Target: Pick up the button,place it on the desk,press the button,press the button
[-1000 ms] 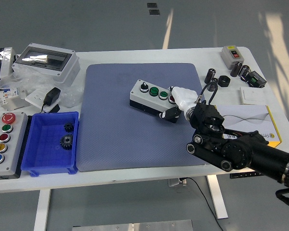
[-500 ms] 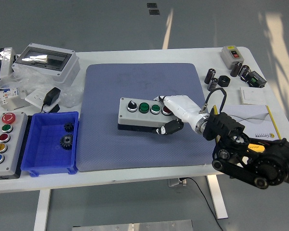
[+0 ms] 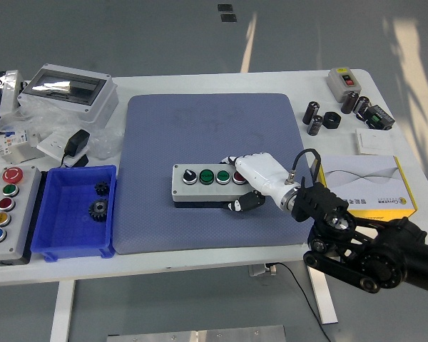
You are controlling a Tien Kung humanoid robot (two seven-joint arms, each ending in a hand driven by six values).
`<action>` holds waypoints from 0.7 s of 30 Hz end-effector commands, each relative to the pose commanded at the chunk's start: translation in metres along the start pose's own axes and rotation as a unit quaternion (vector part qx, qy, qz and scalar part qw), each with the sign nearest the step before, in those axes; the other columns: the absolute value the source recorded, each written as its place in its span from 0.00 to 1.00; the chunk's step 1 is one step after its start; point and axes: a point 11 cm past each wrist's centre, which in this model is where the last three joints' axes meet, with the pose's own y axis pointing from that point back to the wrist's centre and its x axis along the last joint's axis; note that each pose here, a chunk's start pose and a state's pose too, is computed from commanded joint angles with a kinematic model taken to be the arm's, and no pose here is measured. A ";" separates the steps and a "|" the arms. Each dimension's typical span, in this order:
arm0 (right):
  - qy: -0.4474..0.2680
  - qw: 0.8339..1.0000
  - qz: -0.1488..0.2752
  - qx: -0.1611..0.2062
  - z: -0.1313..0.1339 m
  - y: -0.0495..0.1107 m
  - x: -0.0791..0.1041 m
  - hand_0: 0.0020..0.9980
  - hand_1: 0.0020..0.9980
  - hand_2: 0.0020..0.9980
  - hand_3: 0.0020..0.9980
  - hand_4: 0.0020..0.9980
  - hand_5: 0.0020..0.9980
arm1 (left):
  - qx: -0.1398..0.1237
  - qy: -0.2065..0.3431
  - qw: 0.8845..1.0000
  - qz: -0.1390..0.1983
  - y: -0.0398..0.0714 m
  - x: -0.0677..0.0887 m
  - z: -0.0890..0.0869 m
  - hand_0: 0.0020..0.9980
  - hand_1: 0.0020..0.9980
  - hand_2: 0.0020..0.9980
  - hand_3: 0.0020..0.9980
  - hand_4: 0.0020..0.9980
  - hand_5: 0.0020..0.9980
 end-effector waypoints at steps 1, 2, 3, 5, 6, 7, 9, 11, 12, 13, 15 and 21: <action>0.000 1.000 0.000 -0.001 0.000 0.000 0.000 0.25 0.34 0.38 0.44 0.35 0.00 | 0.000 0.000 1.000 0.000 0.000 0.000 0.000 0.63 0.60 0.55 0.61 0.61 0.21; -0.001 1.000 0.000 -0.002 0.000 0.000 0.000 0.41 0.42 0.39 0.47 0.41 0.00 | 0.000 0.000 1.000 0.000 0.000 0.000 0.000 0.63 0.60 0.55 0.61 0.61 0.21; -0.001 1.000 -0.002 -0.003 0.001 0.000 0.000 0.41 0.42 0.39 0.47 0.41 0.00 | -0.001 0.000 1.000 0.000 0.000 0.000 0.001 0.63 0.60 0.55 0.61 0.61 0.21; -0.003 1.000 -0.007 -0.005 0.002 0.001 -0.002 0.41 0.42 0.39 0.47 0.41 0.00 | -0.001 0.000 1.000 0.000 0.000 0.000 0.001 0.63 0.60 0.55 0.61 0.61 0.21; -0.003 1.000 -0.009 -0.006 0.002 0.001 -0.002 0.41 0.42 0.39 0.47 0.41 0.00 | -0.001 0.000 1.000 0.000 0.000 0.000 0.001 0.63 0.60 0.55 0.61 0.61 0.21; -0.004 1.000 -0.012 -0.007 0.002 0.001 -0.003 0.41 0.42 0.39 0.47 0.41 0.00 | -0.002 -0.001 1.000 0.000 0.000 0.000 0.002 0.63 0.60 0.55 0.61 0.61 0.21; -0.006 1.000 -0.022 -0.008 0.003 0.001 -0.005 0.50 0.56 0.53 0.58 0.53 0.00 | -0.002 -0.001 1.000 0.000 0.000 0.001 0.002 0.63 0.60 0.55 0.61 0.61 0.22; -0.009 0.999 -0.032 -0.009 0.005 0.001 -0.006 0.50 0.56 0.53 0.58 0.53 0.00 | -0.002 0.000 1.000 0.001 0.000 0.001 0.002 0.63 0.60 0.55 0.61 0.61 0.22; -0.011 0.999 -0.036 -0.009 0.005 0.001 -0.007 0.50 0.56 0.53 0.58 0.53 0.00 | -0.002 0.000 1.000 0.001 0.000 0.001 0.003 0.63 0.60 0.55 0.61 0.61 0.22; -0.013 0.999 -0.039 -0.009 0.005 0.001 -0.007 0.50 0.56 0.53 0.58 0.53 0.00 | -0.002 -0.001 1.000 0.001 0.000 0.001 0.003 0.63 0.60 0.55 0.61 0.61 0.22; -0.019 0.999 -0.044 -0.008 0.005 0.001 -0.006 0.59 0.64 0.63 0.65 0.42 0.00 | -0.002 -0.001 1.000 0.001 0.000 0.001 0.002 0.63 0.60 0.55 0.61 0.61 0.21; -0.045 0.998 -0.052 -0.007 0.004 0.001 -0.004 0.72 0.74 0.75 0.72 0.49 0.00 | 0.000 -0.002 1.000 0.001 0.000 0.002 0.002 0.63 0.60 0.55 0.61 0.61 0.21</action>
